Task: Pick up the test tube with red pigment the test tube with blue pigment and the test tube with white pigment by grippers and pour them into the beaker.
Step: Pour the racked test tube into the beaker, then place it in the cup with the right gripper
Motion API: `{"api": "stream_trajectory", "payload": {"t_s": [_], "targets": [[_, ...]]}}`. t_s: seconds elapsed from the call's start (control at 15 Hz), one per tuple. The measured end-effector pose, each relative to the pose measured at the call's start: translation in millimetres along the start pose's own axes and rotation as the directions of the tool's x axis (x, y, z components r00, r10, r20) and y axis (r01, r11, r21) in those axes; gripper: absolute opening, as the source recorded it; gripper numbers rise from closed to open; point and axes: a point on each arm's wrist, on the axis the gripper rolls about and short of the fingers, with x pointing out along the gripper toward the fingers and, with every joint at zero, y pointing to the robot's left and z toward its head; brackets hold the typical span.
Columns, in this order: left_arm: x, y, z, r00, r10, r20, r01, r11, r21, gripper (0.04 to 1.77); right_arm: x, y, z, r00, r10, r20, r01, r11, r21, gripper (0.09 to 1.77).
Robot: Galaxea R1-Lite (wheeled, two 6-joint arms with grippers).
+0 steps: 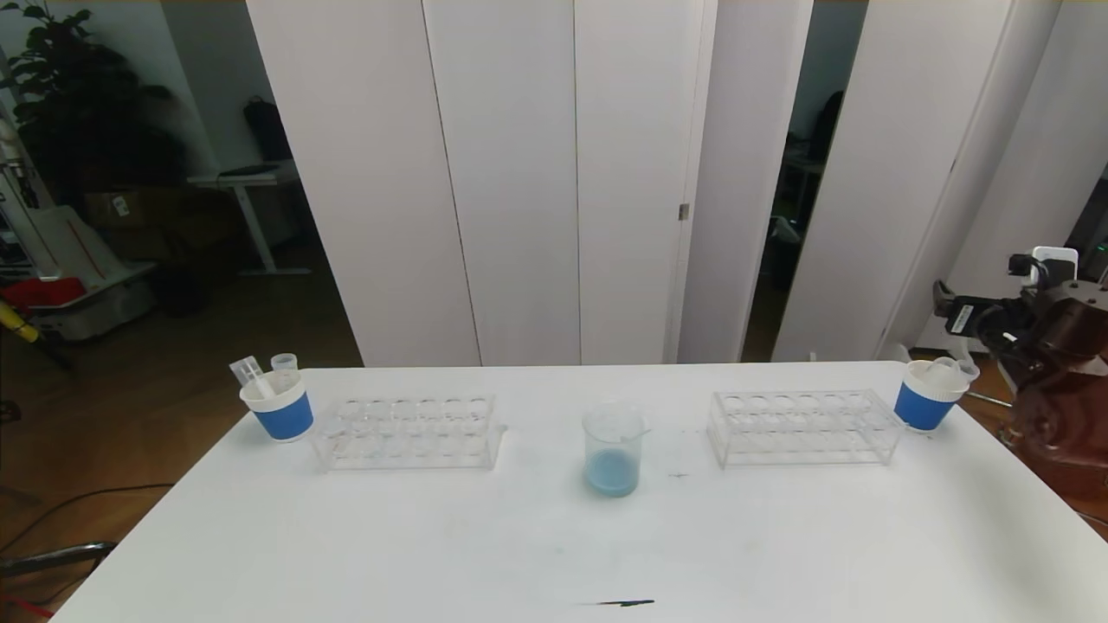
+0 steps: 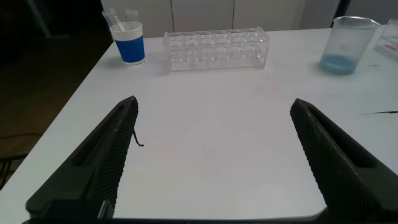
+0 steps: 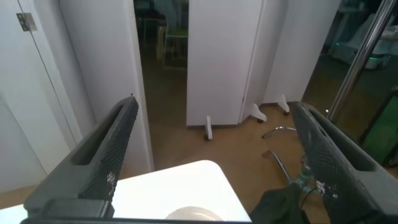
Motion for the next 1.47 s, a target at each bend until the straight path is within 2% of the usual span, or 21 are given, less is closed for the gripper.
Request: {"api": "stream_trajectory", "payload": {"t_s": [0.13, 0.4, 0.6, 0.8, 1.13, 1.47], "targets": [[0.0, 0.0, 0.0, 1.0, 0.0, 0.0, 0.0, 1.0, 0.0, 1.75, -5.8, -1.0, 21.9, 1.0, 0.005, 0.01, -0.005, 1.0, 0.002, 1.75], [0.0, 0.0, 0.0, 1.0, 0.0, 0.0, 0.0, 1.0, 0.0, 1.75, -29.8, -5.7, 85.6, 1.0, 0.024, 0.018, -0.024, 1.0, 0.005, 1.75], [0.0, 0.0, 0.0, 1.0, 0.0, 0.0, 0.0, 1.0, 0.0, 1.75, -66.6, -8.6, 131.9, 0.996, 0.087, 0.036, -0.088, 0.996, 0.005, 1.75], [0.0, 0.0, 0.0, 1.0, 0.0, 0.0, 0.0, 1.0, 0.0, 1.75, -114.8, -9.0, 158.6, 0.983, 0.18, 0.049, -0.18, 0.984, 0.002, 1.75], [0.0, 0.0, 0.0, 1.0, 0.0, 0.0, 0.0, 1.0, 0.0, 1.75, -207.2, -13.4, 176.6, 0.962, 0.267, 0.051, -0.268, 0.963, 0.009, 1.75], [0.0, 0.0, 0.0, 1.0, 0.0, 0.0, 0.0, 1.0, 0.0, 1.75, -303.8, -17.3, 159.6, 0.951, 0.308, -0.003, -0.307, 0.949, 0.074, 1.75]]}}
